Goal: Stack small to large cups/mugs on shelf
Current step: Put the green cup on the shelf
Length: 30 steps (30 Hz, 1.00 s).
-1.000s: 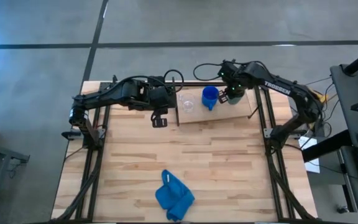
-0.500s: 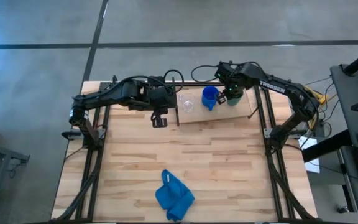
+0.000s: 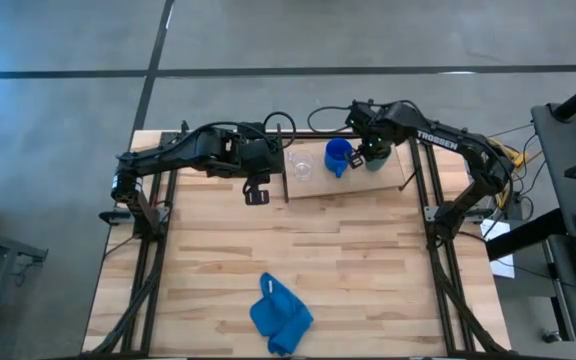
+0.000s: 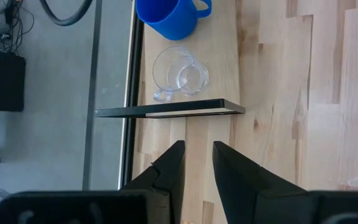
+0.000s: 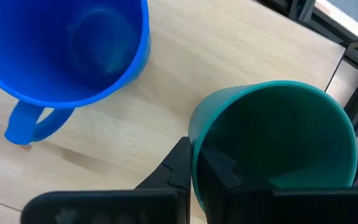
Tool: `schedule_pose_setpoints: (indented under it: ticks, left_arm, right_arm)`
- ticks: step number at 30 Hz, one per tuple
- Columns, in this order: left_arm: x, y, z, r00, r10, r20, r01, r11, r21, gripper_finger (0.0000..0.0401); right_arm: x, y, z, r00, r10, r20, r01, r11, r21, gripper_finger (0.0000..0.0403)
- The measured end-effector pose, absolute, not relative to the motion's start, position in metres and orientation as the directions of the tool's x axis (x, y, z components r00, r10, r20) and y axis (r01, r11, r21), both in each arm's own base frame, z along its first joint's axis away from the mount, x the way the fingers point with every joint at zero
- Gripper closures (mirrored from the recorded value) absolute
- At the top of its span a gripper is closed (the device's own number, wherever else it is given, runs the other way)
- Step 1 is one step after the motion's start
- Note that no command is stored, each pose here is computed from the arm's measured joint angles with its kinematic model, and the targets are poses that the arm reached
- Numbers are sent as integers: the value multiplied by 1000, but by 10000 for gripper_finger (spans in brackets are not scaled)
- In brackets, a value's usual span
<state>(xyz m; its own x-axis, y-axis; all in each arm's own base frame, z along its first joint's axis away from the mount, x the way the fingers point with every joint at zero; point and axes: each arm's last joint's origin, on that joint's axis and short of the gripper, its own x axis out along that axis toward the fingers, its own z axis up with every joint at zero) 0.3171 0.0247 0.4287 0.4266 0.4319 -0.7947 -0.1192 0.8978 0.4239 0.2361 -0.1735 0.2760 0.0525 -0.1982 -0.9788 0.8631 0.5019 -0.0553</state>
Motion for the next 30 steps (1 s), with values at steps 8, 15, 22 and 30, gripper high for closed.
schedule_pose_setpoints:
  ticks: [8,15,22,30]
  left_arm:
    - [317,25,429,427,432,-795,-118,898,424,333]
    - [317,25,429,427,432,-795,-119,898,424,333]
    - [317,25,429,427,432,-795,-117,898,425,333]
    - [317,25,429,427,432,-795,-117,898,425,333]
  right_arm:
    - [236,-173,272,53,-198,-979,863,502,-55,390]
    - [235,-172,265,39,-185,-982,862,503,-61,390]
    - [235,-173,264,42,-191,-981,854,516,-64,390]
    - [236,-173,264,60,-192,-980,834,549,-56,390]
